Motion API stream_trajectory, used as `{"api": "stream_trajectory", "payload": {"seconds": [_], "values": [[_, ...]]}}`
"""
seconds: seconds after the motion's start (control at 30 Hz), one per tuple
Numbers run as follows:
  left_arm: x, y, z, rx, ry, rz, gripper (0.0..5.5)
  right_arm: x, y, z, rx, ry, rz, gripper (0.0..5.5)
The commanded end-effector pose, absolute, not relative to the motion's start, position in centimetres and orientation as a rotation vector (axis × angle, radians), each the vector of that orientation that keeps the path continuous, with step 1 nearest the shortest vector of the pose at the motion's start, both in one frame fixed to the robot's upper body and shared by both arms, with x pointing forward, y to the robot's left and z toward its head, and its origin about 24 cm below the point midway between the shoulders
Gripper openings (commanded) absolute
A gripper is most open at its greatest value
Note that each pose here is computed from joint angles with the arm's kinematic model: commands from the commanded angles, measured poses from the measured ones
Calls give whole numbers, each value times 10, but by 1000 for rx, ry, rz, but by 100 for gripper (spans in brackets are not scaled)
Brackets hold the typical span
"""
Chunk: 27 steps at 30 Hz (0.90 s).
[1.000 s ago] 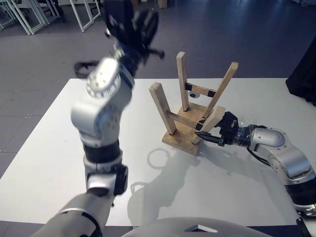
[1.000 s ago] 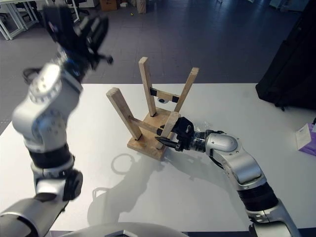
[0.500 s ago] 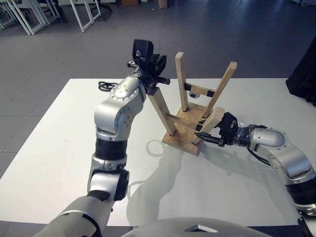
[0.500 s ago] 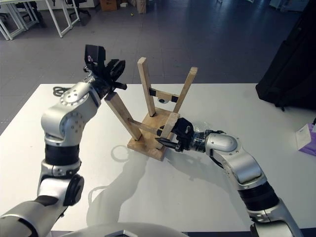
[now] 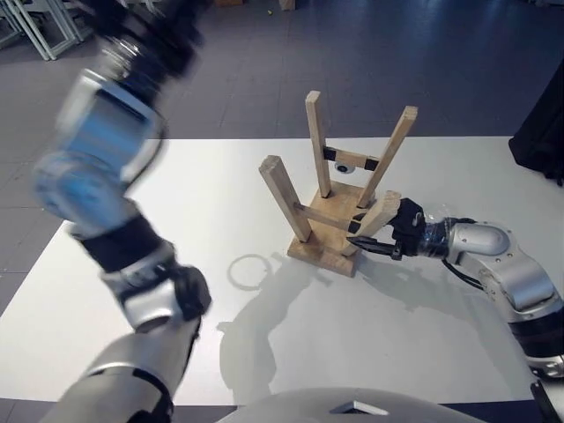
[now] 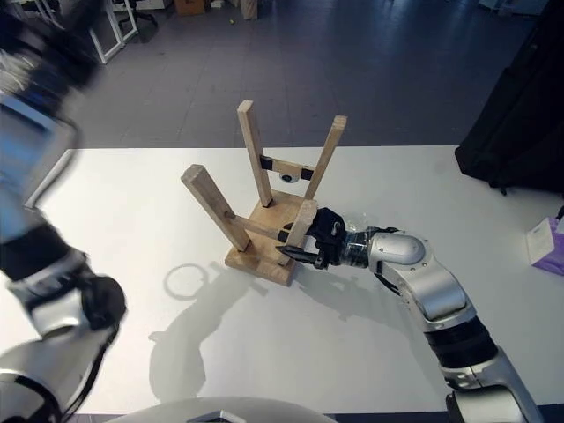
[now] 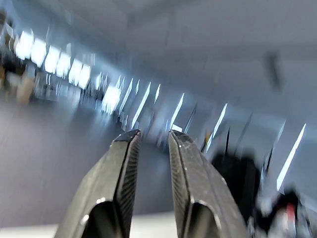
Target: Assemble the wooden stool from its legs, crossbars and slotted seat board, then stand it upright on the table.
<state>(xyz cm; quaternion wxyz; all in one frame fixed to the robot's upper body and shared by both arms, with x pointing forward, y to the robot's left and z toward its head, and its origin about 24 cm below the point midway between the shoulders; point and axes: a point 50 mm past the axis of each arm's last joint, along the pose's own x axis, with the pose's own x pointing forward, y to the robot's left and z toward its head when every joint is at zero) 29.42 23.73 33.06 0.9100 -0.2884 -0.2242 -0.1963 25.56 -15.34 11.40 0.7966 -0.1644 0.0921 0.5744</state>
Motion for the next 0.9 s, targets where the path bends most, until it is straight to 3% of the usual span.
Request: {"api": "stream_trajectory", "payload": {"seconds": [0.03,0.2,0.33,0.4,0.5,0.67,0.9], "values": [[300,287,288,-533,-289,-122,104,246,-153,71,-320,506,1464,204],[305,278,203,-240,32,-32,104,288,-146,95,-452,365,1486,204],[288,248,115,-10,316,-106,104,304,-147,106,-495,314,1479,204],[278,232,94,-23,364,-142,104,303,-149,103,-501,314,1490,204],[275,225,86,-39,367,-143,104,302,-148,101,-501,306,1500,204],[276,227,87,-29,360,-137,102,309,-151,102,-556,287,1451,301],[272,229,85,17,379,-138,102,313,-200,113,-819,419,1287,429]]}}
